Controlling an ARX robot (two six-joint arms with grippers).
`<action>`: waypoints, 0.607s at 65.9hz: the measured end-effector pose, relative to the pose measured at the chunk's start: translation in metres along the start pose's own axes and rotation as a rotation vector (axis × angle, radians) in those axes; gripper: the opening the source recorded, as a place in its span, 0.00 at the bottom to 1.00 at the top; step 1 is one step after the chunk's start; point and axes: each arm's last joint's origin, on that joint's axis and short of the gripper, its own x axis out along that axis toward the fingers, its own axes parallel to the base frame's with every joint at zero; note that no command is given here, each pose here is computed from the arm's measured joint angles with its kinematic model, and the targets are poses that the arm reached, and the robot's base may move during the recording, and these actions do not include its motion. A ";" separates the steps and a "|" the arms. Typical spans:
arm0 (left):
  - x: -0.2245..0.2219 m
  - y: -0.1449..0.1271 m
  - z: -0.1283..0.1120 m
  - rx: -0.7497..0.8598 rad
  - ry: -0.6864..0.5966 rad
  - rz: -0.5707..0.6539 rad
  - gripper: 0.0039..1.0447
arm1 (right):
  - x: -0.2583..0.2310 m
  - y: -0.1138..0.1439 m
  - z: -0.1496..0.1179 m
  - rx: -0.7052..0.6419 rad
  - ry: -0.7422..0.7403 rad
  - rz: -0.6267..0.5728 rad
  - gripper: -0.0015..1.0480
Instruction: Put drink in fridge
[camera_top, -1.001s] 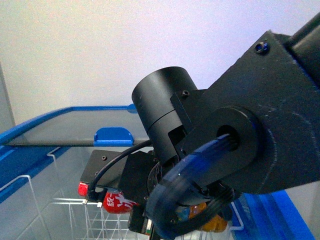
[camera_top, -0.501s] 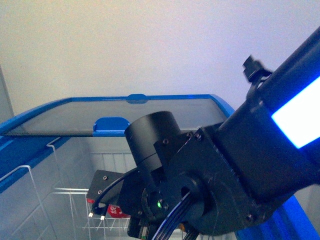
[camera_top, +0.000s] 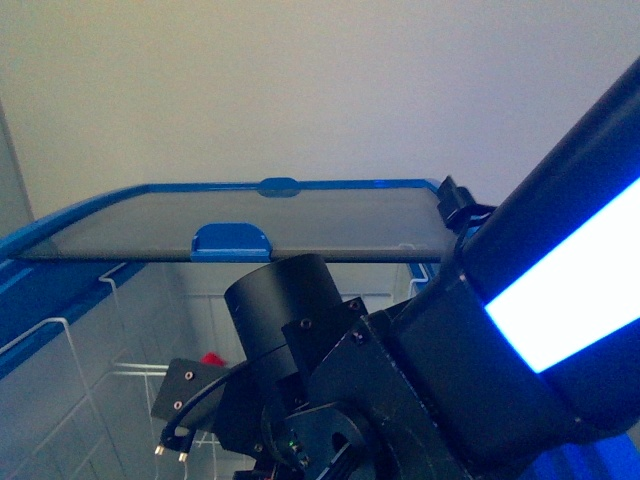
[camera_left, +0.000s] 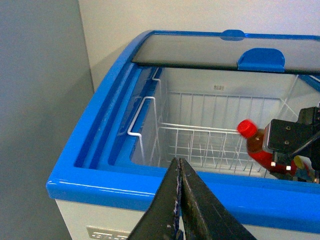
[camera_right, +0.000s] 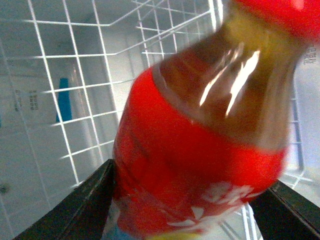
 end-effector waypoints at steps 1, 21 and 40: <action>0.000 0.000 0.000 0.000 0.000 0.000 0.02 | -0.002 -0.001 0.000 0.002 -0.004 -0.004 0.79; 0.000 0.000 0.000 0.000 0.000 0.000 0.02 | -0.089 -0.064 0.014 0.166 -0.157 -0.102 0.93; 0.000 0.000 0.000 0.000 0.000 0.000 0.02 | -0.191 -0.126 -0.024 0.430 -0.123 -0.335 0.93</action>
